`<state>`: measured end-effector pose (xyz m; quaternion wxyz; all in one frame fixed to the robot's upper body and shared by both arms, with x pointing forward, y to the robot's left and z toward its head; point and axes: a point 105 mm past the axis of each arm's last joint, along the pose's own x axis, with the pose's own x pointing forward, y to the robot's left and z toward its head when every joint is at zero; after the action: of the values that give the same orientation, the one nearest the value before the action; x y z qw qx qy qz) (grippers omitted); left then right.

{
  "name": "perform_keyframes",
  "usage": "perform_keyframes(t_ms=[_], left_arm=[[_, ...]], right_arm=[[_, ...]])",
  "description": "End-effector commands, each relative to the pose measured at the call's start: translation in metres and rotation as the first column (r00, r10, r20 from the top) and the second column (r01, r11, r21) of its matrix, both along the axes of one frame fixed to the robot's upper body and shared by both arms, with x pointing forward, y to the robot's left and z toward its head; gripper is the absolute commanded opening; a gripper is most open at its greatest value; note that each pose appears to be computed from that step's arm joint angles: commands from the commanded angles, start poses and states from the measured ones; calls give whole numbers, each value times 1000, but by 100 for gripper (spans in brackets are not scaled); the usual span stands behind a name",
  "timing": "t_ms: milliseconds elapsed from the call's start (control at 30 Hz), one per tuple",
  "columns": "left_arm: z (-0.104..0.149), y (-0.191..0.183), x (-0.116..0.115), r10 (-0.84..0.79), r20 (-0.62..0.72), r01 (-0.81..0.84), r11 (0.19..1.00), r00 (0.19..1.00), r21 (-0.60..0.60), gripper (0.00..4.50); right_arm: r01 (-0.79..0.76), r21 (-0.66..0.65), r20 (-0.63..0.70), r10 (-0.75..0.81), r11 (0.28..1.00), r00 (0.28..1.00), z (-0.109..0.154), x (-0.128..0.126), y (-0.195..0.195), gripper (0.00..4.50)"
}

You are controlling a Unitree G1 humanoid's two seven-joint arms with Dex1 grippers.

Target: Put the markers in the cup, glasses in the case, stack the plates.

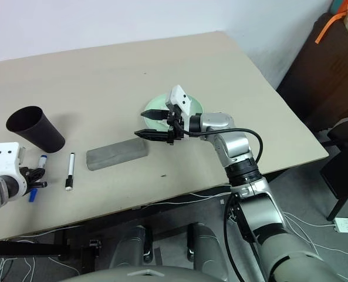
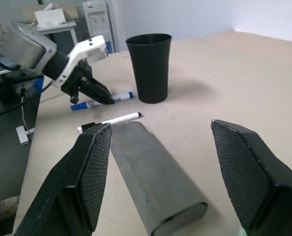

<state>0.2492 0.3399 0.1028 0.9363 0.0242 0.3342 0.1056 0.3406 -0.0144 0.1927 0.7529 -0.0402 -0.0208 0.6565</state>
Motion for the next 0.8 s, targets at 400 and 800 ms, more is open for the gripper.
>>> perform_keyframes(t_ms=[400, 800], left_arm=[[47, 75, -3, 240, 271, -297, 935, 932, 192, 26], [150, 83, 7, -16, 740, -249, 937, 672, 246, 26]], right_arm=[[-34, 50, 71, 30, 998, 997, 23, -5, -9, 356], [-120, 33, 69, 118, 992, 991, 19, -20, -10, 448]])
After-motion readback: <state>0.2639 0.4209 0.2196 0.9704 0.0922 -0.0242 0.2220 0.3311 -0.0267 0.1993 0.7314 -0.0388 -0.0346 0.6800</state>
